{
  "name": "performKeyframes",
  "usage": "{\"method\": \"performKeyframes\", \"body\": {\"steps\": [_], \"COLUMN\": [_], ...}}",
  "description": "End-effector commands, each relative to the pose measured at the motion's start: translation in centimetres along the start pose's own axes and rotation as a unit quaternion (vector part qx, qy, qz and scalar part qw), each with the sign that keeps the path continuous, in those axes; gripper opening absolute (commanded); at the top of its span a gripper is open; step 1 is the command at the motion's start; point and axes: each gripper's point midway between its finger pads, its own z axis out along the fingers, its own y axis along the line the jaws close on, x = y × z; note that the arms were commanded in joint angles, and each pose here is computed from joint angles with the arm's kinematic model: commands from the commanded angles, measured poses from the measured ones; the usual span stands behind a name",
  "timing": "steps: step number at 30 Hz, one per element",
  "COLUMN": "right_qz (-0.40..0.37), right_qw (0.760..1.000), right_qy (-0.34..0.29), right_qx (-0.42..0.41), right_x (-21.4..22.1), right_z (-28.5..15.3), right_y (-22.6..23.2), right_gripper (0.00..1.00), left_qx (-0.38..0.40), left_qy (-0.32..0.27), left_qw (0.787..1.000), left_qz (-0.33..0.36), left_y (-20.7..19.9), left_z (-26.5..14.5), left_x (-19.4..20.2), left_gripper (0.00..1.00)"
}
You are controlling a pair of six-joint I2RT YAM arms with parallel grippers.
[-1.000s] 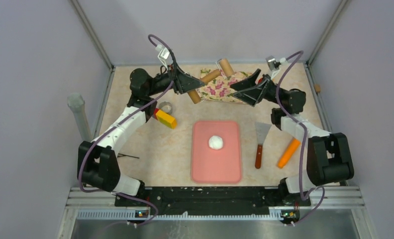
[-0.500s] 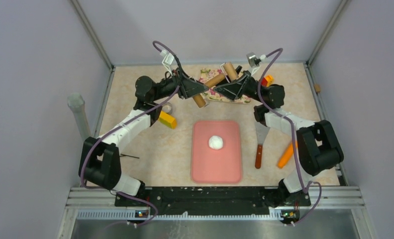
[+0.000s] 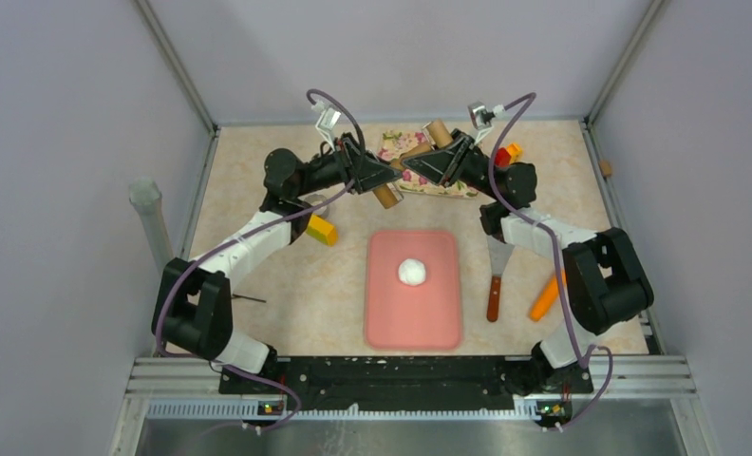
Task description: Roll out the dumpling wrappers from the dough
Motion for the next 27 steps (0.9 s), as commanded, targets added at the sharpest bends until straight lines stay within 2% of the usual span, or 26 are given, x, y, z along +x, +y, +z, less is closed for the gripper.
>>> {"method": "performKeyframes", "body": {"steps": [1,4,5,6,8,10,14,16,17,18,21,27], "right_qz": [-0.039,-0.048,-0.055,-0.061,-0.078,-0.097,-0.174,-0.232,-0.288,-0.308,-0.372,-0.452], "right_qw": [0.998,0.997,0.997,0.997,0.997,0.995,0.978,0.955,0.934,0.918,0.877,0.820], "right_qy": [-0.027,-0.022,-0.020,-0.018,-0.009,-0.001,0.013,0.030,0.045,0.062,0.078,0.096], "right_qx": [-0.041,-0.048,-0.047,-0.043,-0.029,0.004,0.114,0.180,0.207,0.243,0.295,0.338], "right_x": [-1.8,-1.8,-1.8,-1.9,-2.1,-2.9,-5.5,-6.5,-7.0,-6.9,-7.5,-8.2], "right_z": [0.3,0.2,0.1,0.0,-0.4,-1.3,-4.6,-6.6,-7.5,-8.8,-11.3,-14.2], "right_y": [2.8,3.2,3.2,3.1,2.6,1.4,-2.0,-3.5,-3.7,-4.5,-3.9,-0.5], "right_gripper": [0.00,0.00,0.00,0.00,0.00,0.00,0.00,0.00,0.00,0.00,0.00,0.00], "left_qx": [0.010,0.004,-0.001,-0.006,-0.014,-0.021,-0.055,-0.104,-0.144,-0.179,-0.249,-0.303], "left_qy": [0.006,0.014,0.018,0.022,0.030,0.030,0.022,0.025,0.031,0.043,0.102,0.243], "left_qw": [0.999,0.999,0.999,0.999,0.999,0.999,0.997,0.991,0.984,0.976,0.951,0.892], "left_qz": [0.034,0.036,0.032,0.028,0.026,0.031,0.052,0.084,0.100,0.113,0.153,0.230], "left_y": [-0.1,0.4,0.5,0.7,0.6,0.5,0.8,2.3,3.7,5.0,8.8,15.4], "left_z": [0.1,0.1,0.1,0.2,0.3,0.1,-1.2,-1.9,-2.4,-2.9,-4.6,-5.6], "left_x": [0.5,0.8,0.9,0.8,0.3,-0.7,-3.2,-4.1,-4.2,-4.1,-1.8,4.9], "left_gripper": [0.00,0.00,0.06,0.20,0.54,0.96,0.99,0.99,0.99,0.99,0.99,0.99]}}
